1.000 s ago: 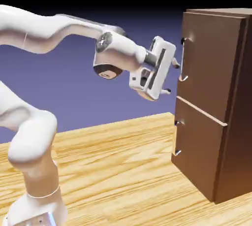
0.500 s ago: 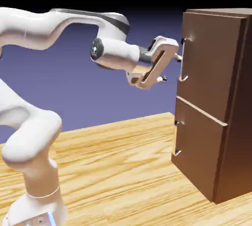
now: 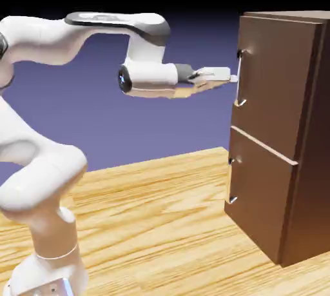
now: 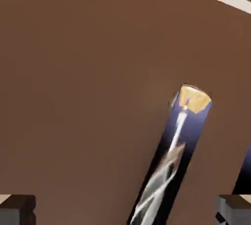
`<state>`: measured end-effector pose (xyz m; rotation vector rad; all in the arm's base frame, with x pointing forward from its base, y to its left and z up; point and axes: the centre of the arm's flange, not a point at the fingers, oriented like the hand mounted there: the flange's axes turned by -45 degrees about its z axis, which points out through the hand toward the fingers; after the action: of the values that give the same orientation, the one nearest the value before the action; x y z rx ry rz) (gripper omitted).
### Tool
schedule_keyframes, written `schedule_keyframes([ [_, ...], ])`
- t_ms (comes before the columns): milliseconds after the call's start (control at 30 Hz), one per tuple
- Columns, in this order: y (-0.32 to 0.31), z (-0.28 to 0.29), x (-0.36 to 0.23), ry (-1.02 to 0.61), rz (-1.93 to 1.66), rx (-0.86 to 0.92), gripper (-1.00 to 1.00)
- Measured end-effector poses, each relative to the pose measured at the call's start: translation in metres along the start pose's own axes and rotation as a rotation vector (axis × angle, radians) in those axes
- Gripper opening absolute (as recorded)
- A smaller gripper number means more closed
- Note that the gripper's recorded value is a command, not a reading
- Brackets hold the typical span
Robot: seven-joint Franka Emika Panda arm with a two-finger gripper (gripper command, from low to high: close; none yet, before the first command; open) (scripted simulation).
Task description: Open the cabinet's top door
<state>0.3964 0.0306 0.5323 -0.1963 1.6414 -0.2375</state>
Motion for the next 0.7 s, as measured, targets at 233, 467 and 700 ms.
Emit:
schedule_keyframes([
  [233, 0.023, 0.013, 0.002, -0.072, 0.276, 0.043, 0.00],
  [467, 0.020, 0.063, -0.001, -0.072, 0.276, 0.042, -1.00],
  [700, 0.011, 0.049, 0.002, -0.080, 0.271, -0.021, -1.00],
])
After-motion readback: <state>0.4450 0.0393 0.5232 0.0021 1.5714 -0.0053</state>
